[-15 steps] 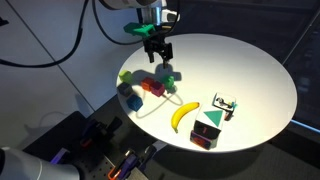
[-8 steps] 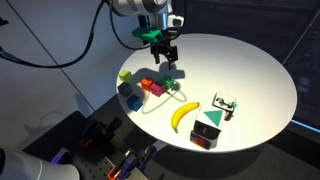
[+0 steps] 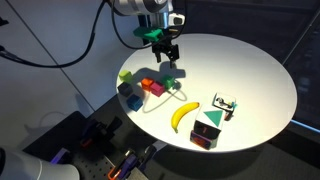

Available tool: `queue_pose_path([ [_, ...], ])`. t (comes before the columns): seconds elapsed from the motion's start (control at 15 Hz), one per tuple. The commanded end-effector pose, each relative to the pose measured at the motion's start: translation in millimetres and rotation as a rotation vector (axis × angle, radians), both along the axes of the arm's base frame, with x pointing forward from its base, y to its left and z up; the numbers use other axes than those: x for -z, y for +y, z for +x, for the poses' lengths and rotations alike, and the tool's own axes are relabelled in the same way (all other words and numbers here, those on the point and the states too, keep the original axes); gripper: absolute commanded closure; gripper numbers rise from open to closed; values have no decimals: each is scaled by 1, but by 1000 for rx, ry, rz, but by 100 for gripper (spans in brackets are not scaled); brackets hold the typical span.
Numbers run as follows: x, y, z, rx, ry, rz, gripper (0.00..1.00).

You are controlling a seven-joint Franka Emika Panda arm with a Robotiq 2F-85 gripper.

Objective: Lift the green building block and put it between the pink and orange building block

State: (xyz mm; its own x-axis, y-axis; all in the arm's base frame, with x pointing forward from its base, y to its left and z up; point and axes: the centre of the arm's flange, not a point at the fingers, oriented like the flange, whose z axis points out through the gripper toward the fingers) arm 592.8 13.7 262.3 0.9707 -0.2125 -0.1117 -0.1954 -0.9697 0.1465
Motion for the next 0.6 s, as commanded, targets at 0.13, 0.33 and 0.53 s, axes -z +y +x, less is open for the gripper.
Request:
queue_pose_path([
  [0.13,11,1,9,-7,-60,3,0],
  [0.33,22,3,15,-20,-110,16,0],
  [0.53,39,5,17,-34,-133,27,0],
])
